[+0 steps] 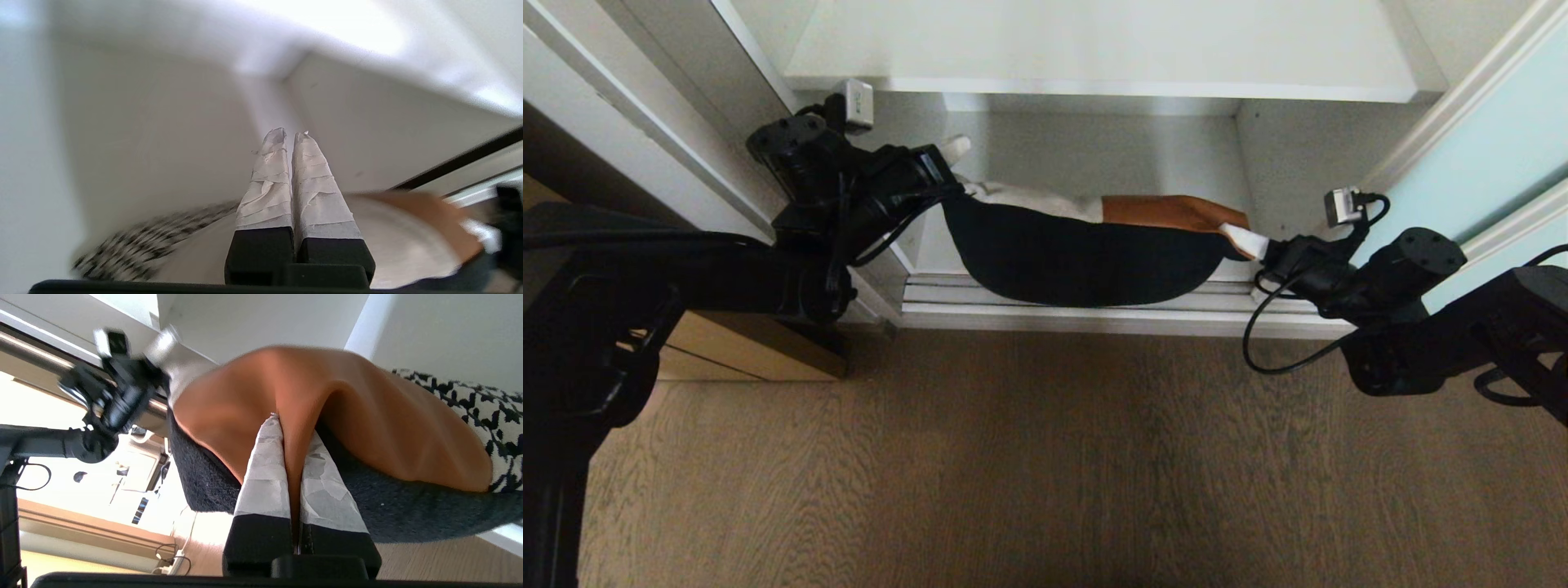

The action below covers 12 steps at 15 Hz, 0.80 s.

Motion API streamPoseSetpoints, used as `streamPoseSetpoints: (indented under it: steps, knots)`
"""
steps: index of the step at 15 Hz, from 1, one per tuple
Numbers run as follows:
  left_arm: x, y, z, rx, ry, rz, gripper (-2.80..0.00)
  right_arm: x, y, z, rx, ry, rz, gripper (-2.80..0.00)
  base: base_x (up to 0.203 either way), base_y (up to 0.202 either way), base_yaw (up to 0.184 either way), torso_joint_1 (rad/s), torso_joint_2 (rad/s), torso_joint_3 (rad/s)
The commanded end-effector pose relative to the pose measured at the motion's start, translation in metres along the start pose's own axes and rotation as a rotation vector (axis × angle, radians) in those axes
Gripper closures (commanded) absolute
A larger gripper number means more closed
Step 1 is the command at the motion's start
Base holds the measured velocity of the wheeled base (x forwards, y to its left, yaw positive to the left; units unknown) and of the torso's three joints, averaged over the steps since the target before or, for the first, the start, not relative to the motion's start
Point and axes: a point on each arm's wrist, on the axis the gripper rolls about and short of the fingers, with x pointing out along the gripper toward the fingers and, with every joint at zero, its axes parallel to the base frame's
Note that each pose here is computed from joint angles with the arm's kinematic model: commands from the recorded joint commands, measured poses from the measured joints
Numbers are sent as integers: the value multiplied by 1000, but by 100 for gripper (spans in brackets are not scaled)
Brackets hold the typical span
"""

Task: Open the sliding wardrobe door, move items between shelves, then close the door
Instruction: Place the pillow on the lower shelf

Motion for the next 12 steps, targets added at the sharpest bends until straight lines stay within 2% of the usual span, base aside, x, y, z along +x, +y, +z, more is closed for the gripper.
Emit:
streamPoseSetpoints:
  steps: [1,4,7,9,11,12]
  knots:
    - [13,-11,19,21,-54,-58,0,-4,-8,-8,18,13,-8,0,0,0,0,0,0,0]
    - [29,-9,20,55,-83,-85,0,-5,-22,-26,50,40,-16,0,0,0,0,0,0,0]
    - [30,-8,14,75,-68,-115,0,-5,-30,-37,68,72,-6,0,0,0,0,0,0,0]
    - [30,7,-20,67,-21,-93,0,-3,-38,-47,81,86,0,0,0,0,0,0,0,0]
    - [22,35,-61,73,20,-53,0,1,-44,-56,85,92,10,0,0,0,0,0,0,0]
    - [13,50,-72,71,46,-21,0,2,-44,-57,85,92,13,0,0,0,0,0,0,0]
